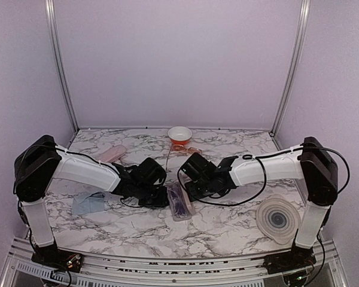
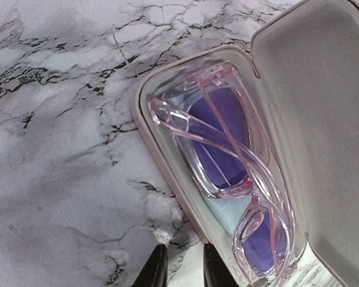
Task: Organize the sunglasses
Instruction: Close the case with sunglasses at the center of the board.
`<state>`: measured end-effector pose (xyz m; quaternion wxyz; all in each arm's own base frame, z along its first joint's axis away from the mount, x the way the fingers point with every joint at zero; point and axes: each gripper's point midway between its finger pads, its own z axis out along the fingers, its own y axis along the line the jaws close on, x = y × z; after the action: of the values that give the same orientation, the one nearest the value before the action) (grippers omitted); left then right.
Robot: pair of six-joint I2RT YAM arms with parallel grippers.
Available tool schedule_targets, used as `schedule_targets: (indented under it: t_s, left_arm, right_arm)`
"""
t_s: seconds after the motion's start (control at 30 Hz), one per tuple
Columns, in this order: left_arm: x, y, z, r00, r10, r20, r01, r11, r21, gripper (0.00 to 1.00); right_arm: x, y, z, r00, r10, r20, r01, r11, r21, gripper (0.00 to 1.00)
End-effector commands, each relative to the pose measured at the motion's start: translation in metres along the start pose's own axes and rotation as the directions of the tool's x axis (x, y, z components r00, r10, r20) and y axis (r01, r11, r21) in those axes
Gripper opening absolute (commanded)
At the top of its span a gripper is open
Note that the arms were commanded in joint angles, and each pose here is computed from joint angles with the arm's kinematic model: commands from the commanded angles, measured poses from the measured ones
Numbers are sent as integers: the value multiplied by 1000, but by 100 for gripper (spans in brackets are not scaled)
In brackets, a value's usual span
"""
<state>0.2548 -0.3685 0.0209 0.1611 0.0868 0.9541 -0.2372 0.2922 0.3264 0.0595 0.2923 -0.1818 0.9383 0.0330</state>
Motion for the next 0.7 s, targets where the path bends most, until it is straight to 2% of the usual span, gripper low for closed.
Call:
schedule_targets:
  t_s: [0.0, 0.47, 0.67]
  left_arm:
    - [25, 14, 19, 996, 6, -88, -9, 999, -36, 22]
    - [26, 15, 19, 996, 8, -91, -11, 999, -35, 21]
    - [25, 15, 16, 997, 7, -82, -10, 999, -36, 21]
  right_arm:
    - [-7, 61, -6, 1000, -4, 22, 8, 986, -169, 61]
    - [13, 81, 6, 998, -55, -21, 52, 989, -136, 61]
    - [4, 77, -1, 998, -63, 0, 62, 992, -109, 61]
